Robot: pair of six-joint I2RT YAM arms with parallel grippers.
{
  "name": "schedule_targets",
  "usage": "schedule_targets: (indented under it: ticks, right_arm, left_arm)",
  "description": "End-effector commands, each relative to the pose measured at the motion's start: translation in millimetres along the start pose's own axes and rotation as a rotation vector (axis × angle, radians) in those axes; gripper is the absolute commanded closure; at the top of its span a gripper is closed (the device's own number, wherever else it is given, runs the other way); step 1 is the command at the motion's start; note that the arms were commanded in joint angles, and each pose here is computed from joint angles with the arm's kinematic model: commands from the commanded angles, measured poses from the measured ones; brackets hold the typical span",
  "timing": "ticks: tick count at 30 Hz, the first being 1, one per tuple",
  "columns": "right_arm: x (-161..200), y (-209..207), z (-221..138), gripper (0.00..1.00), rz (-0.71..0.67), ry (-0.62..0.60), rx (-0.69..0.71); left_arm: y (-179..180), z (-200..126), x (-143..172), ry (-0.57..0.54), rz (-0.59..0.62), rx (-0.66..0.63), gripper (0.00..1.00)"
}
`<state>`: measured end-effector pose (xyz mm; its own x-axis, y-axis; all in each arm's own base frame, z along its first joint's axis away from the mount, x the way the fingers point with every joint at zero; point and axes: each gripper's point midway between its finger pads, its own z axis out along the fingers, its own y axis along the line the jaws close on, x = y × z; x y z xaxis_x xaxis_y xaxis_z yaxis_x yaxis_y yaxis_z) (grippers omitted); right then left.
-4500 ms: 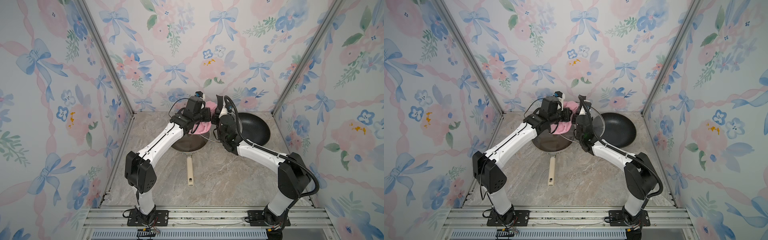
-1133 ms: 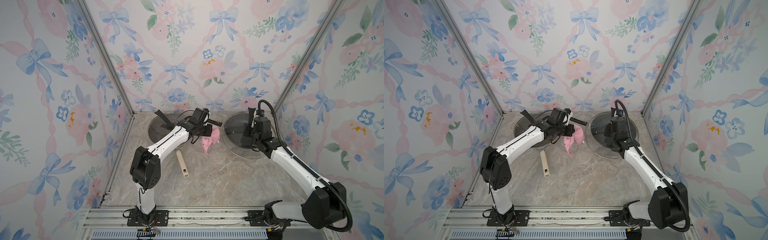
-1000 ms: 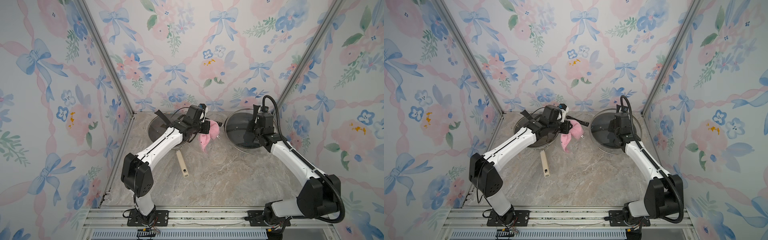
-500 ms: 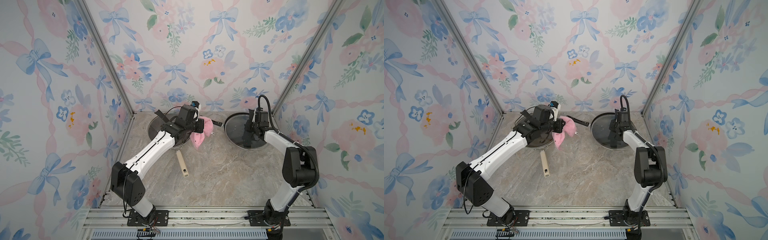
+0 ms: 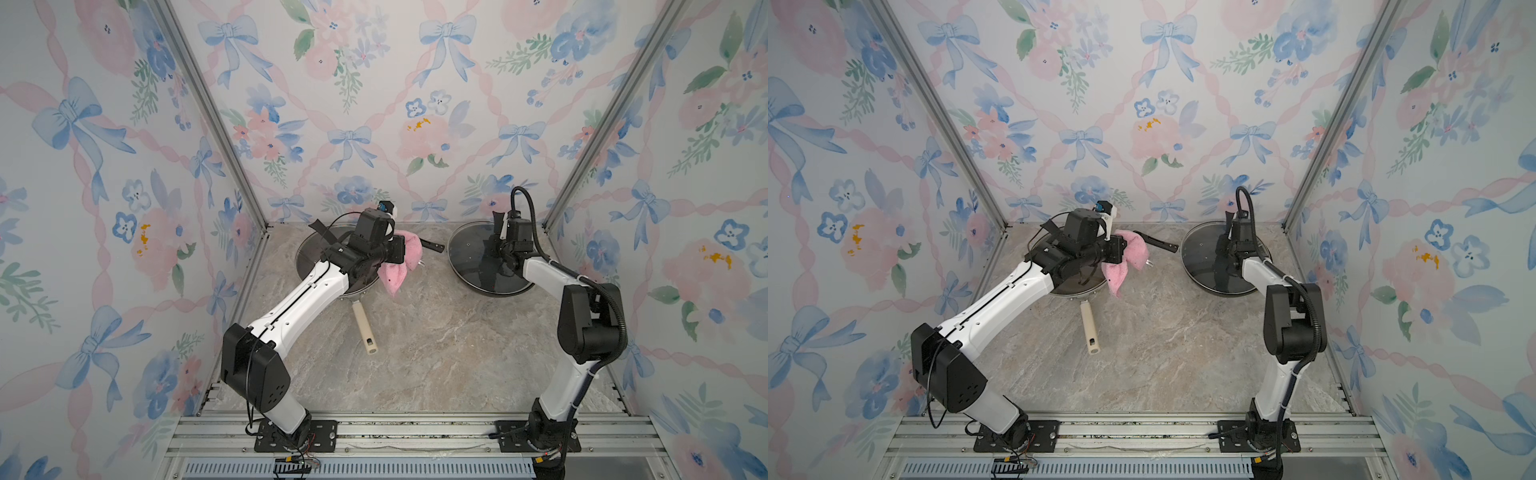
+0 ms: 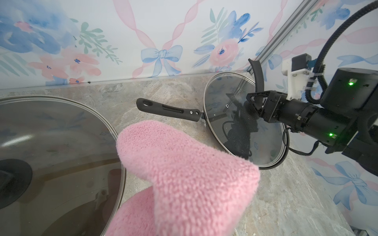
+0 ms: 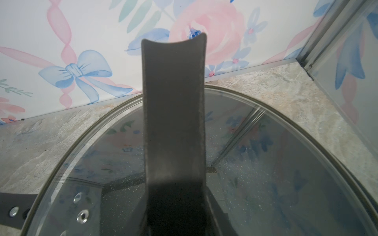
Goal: Wipe the pot lid with a cloth
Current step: Place the pot lid on the cooking pot.
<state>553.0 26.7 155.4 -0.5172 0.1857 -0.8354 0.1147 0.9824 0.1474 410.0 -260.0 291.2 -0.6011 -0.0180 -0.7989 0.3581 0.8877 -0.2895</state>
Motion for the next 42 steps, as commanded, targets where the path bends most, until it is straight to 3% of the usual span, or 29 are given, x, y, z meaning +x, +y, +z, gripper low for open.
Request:
schedule_targets:
  ticks: [1,8,21,42]
  right_arm:
    - [-50.2,9.3,-7.9,1.0,-0.022,-0.144,-0.01]
    - [-39.0,2.0,-12.0,1.0,-0.061,-0.086,0.013]
    - [-65.7,10.2,-23.3,1.0,-0.101,-0.101,-0.011]
    - [-26.0,2.3,-7.6,1.0,-0.114,-0.036,0.001]
  left_arm:
    - [4.2,-2.2,-3.5,-0.019,-0.022,-0.017,1.0]
    - [6.2,-0.6,-4.7,-0.022,-0.024,-0.029,1.0]
    - [1.5,10.1,-1.4,-0.002,-0.024,-0.016,1.0]
    - [3.6,6.5,-0.9,-0.006,-0.013,-0.025,1.0]
